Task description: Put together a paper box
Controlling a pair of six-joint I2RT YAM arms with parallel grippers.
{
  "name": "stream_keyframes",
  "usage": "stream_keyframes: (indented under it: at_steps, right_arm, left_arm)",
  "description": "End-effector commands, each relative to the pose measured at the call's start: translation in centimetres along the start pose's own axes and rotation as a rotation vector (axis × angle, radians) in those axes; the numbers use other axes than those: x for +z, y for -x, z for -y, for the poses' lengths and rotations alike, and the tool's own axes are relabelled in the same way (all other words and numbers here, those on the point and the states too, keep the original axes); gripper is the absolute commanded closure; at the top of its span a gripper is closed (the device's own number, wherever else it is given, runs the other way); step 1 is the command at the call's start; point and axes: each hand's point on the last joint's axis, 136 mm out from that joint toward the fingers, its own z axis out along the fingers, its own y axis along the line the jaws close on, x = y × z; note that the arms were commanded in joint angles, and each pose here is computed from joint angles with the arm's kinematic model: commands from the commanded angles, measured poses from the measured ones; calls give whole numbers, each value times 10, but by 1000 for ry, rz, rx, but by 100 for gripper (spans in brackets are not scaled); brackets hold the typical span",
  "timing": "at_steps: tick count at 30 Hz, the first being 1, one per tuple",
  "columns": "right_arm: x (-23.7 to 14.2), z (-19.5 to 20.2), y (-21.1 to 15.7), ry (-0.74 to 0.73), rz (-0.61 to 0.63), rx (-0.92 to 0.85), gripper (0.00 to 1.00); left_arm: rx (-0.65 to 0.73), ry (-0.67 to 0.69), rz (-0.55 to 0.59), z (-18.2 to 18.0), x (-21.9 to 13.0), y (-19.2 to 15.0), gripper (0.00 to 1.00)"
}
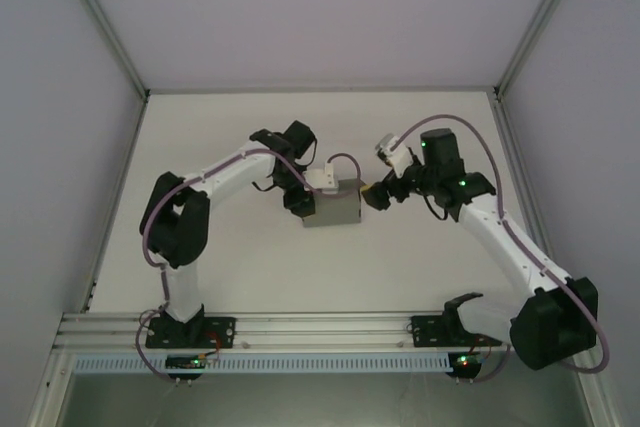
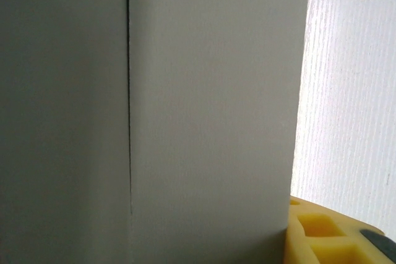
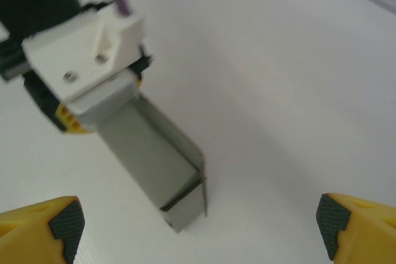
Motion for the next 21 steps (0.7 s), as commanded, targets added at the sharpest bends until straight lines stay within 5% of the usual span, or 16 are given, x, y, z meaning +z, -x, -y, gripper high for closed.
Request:
stream_keyframes:
  at_steps: [1, 8, 15, 21]
  right_arm:
    - [11, -2, -22, -4, -133, -135, 2]
    - [33, 0, -12, 28, -153, -141, 16]
    - [51, 15, -11, -53, -175, -132, 53]
    - [56, 20, -14, -73, -187, -108, 68]
  left_arm:
    - [8, -72, -31, 9, 8, -5, 61]
    - [7, -74, -38, 9, 8, -5, 60]
    - [7, -40, -60, 5, 10, -4, 57]
    - [13, -25, -51, 4, 11, -2, 57]
